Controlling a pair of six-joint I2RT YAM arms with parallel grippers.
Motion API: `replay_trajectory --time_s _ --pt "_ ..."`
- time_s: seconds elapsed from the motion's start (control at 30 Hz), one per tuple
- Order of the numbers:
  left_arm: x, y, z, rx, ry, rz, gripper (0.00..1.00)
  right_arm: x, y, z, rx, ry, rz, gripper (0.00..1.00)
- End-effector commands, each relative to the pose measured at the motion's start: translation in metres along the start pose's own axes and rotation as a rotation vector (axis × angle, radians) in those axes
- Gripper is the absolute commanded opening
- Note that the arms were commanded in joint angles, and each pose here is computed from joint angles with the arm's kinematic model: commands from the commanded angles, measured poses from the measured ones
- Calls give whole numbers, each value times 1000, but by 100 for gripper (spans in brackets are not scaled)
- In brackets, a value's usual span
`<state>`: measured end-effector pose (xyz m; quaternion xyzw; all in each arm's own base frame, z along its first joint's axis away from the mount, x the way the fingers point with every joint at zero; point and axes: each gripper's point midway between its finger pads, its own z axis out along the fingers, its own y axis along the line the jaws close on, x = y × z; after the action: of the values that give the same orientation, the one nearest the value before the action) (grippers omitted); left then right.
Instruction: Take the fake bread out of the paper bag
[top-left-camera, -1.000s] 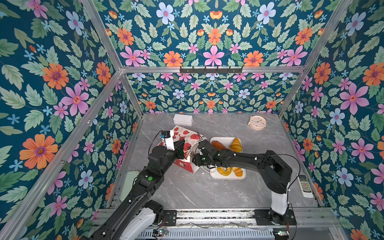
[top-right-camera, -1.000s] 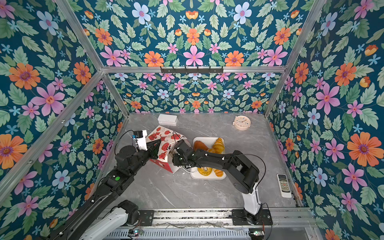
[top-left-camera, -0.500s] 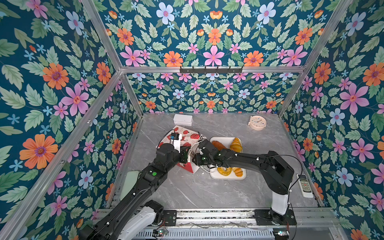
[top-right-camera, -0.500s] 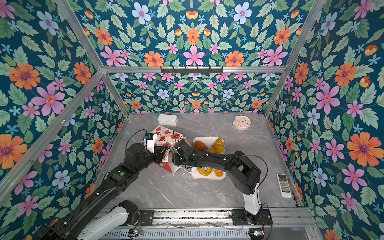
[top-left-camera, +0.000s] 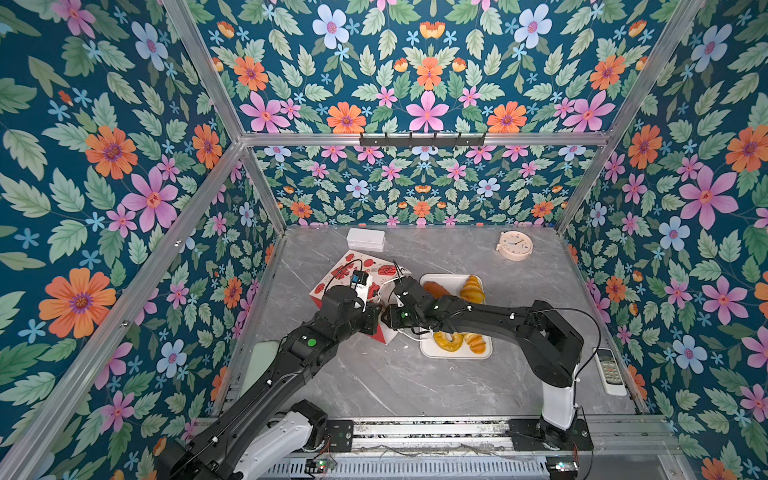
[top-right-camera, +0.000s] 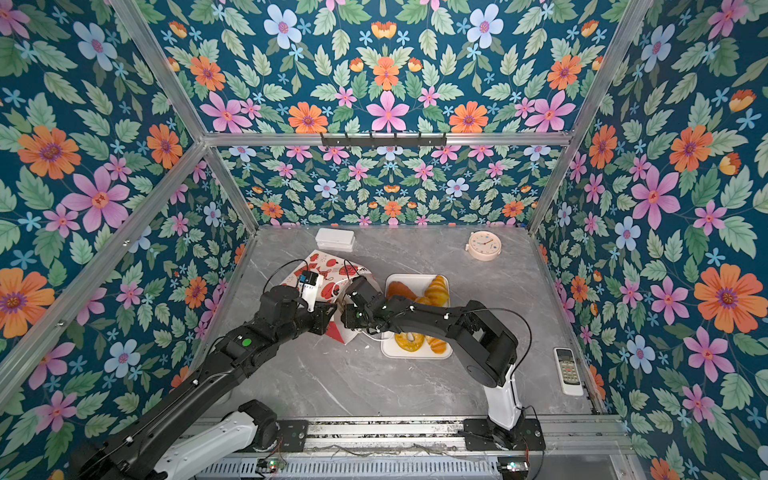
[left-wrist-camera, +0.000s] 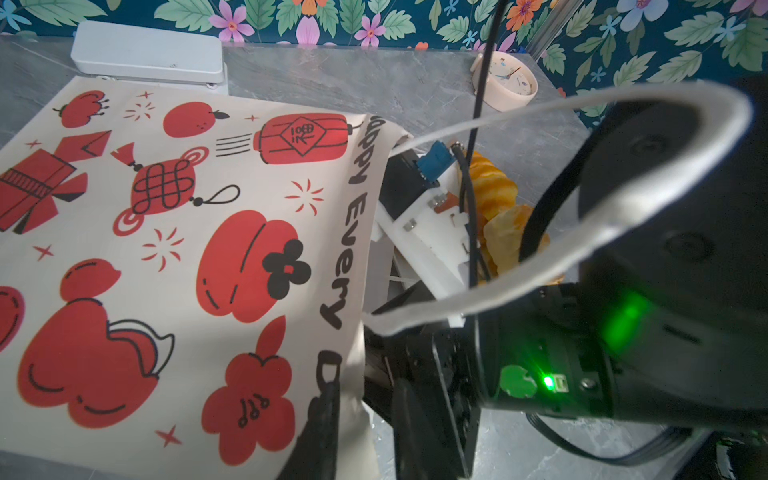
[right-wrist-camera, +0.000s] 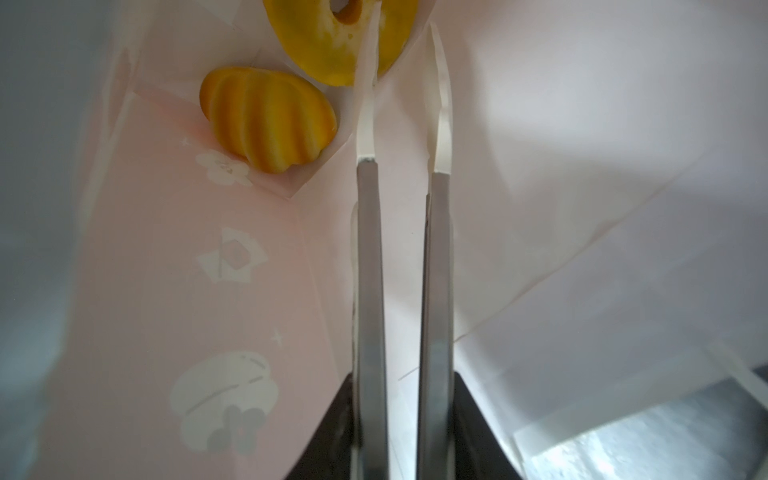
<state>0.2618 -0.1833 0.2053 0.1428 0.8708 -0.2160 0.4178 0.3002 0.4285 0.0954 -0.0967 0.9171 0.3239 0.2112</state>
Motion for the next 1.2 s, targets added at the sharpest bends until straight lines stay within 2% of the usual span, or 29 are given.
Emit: replay_trajectory --time_s 0.0,0.37,0.83,0.93,1.07,1.17 --pt "-8 0 6 -21 -4 13 25 -5 7 0 -26 -17 -14 33" --pt "-27 10 12 -126 -44 12 27 -3 10 2 -39 -12 -16 33" --pt "-25 8 33 -168 0 59 28 -4 11 2 -42 -14 -15 33" --pt "-26 10 34 -190 -2 64 24 -3 11 2 -42 -10 -15 33" --pt "-29 12 34 -207 -16 61 14 -3 10 2 -41 -9 -14 33" --pt "-29 13 36 -215 -11 63 12 -3 11 3 -42 -8 -17 33"
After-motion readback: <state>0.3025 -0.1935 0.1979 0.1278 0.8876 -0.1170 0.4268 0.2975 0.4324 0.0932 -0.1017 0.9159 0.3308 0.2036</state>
